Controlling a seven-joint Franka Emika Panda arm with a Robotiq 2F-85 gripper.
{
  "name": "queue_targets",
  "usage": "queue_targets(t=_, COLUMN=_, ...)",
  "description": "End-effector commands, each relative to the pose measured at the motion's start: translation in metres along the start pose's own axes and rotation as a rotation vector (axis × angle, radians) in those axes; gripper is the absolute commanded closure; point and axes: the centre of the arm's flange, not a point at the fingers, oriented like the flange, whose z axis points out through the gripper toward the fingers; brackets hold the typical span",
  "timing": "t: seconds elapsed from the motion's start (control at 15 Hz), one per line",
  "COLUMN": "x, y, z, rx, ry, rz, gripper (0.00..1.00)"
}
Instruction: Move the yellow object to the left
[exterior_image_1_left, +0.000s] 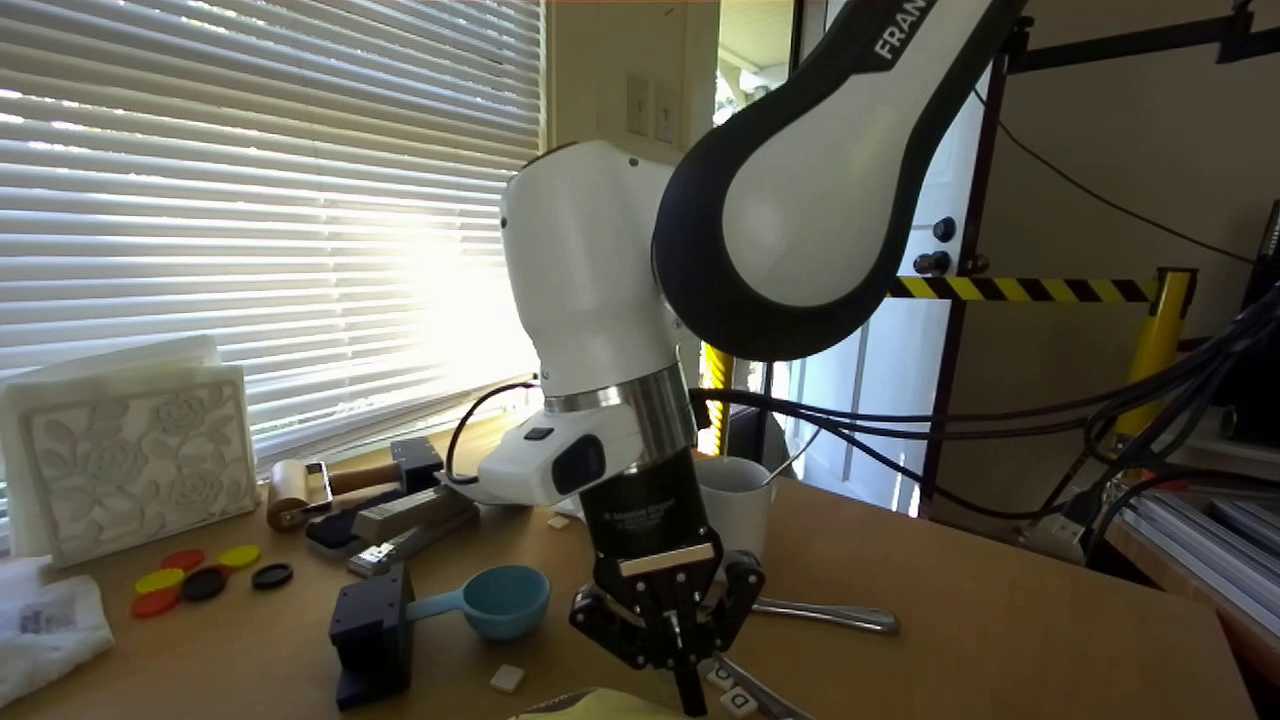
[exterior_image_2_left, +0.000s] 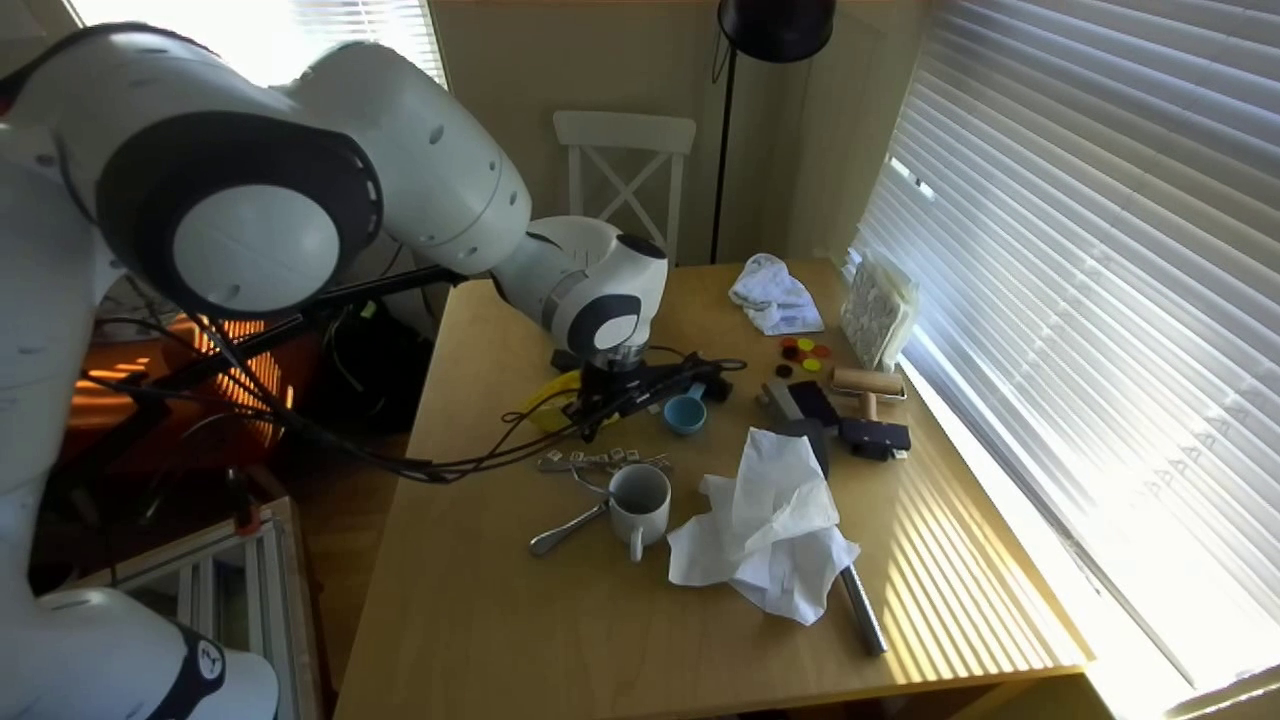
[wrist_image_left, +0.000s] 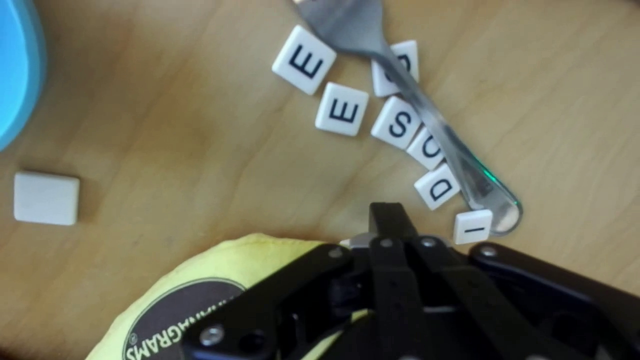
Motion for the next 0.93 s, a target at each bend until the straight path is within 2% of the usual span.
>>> queue_targets(t=0.0, x=-0.002, y=0.007, z=0.002, rx=0.011, ry=-0.042, rz=0.019, gripper=1.00)
queue_targets(t=0.87, x=0.029, y=0.023, z=-0.007, rx=-0.035, ry=0.043, rz=-0.107, gripper=1.00)
